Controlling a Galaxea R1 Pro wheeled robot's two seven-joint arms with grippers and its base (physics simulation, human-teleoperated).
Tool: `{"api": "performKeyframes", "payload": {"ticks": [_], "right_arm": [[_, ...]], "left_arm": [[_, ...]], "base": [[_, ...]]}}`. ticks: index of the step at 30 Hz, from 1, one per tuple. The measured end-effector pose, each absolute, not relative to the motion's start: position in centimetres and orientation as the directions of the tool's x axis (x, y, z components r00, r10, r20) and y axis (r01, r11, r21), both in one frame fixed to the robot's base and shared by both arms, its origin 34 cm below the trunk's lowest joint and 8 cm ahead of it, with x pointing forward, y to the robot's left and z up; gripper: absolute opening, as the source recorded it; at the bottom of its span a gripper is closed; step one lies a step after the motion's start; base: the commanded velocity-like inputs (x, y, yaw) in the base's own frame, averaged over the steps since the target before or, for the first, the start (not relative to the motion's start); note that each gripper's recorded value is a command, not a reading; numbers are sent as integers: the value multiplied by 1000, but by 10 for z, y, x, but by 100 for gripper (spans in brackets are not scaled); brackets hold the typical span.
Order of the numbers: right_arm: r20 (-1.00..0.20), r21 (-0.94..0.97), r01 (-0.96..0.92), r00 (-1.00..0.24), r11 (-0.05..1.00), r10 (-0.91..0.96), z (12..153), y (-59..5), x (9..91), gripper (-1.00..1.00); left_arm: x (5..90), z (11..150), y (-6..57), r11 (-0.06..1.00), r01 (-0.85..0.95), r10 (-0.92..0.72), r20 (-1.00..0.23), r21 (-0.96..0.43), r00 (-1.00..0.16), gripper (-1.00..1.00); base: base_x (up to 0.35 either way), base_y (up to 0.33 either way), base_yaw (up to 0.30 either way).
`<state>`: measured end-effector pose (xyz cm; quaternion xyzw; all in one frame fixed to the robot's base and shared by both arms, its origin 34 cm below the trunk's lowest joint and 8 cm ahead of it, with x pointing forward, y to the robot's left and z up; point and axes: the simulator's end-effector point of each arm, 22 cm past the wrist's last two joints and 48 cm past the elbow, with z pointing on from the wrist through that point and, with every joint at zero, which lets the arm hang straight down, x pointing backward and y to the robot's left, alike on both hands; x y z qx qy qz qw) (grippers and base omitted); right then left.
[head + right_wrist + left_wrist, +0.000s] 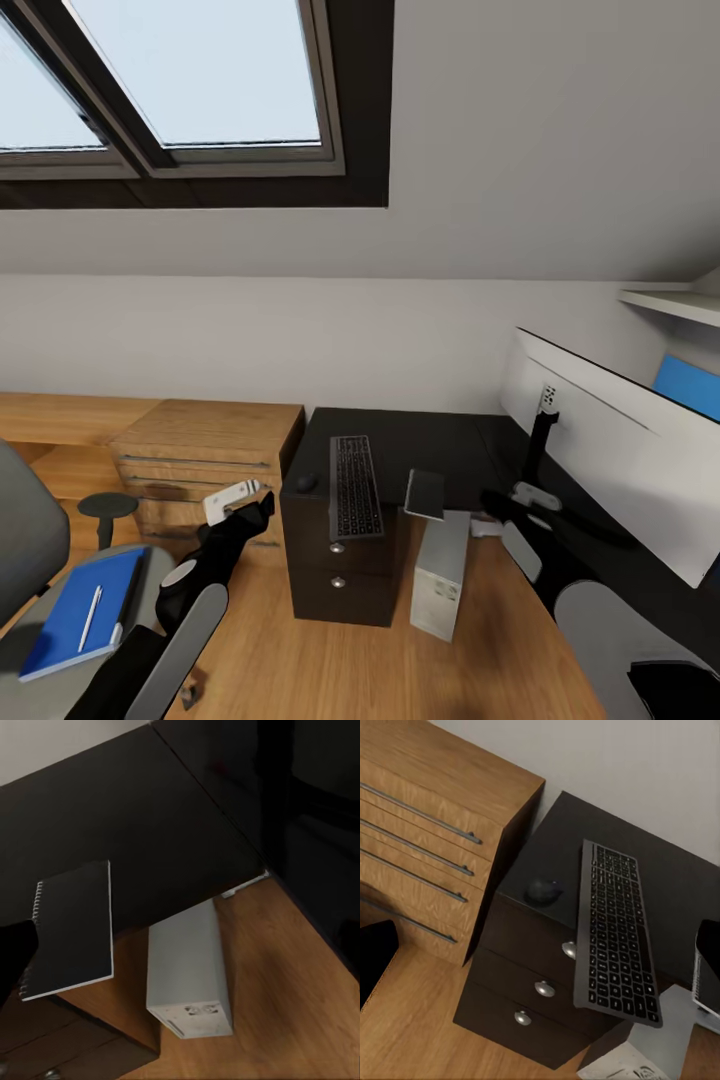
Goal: In the bedroom, organize the workspace by keeping the computer under the desk, ensuring the monitor is on the desk, placing the keyboard on the desk next to the monitor, placing the mouse on the desk next to the keyboard, moving the folder from the swivel chair onto the desk next to the mouse, stacking the notebook on top of the folder with the pen on top of the notebook, and positioning the swivel chair next to the desk.
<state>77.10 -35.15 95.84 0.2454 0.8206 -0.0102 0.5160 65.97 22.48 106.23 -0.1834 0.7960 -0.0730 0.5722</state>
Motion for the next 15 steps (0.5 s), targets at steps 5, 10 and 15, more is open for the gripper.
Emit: {"api": "performKeyframes", "payload": {"ticks": [5,10,15], "right_arm": [[-854,235,411,-345,881,389,960,-353,771,100],[-856,236,408,-342,882,387,962,-353,772,100],[-858,236,407,-338,882,386,965,-353,772,100]], "left_arm": [[660,1061,225,922,-210,-376,-883,-326,-280,100],[659,1063,225,921,-211,-377,-884,-327,-278,100],[659,1065,226,921,-211,-377,-885,-327,-273,100]], "base": [[224,71,-82],[54,17,-211],[153,3,-216]]}}
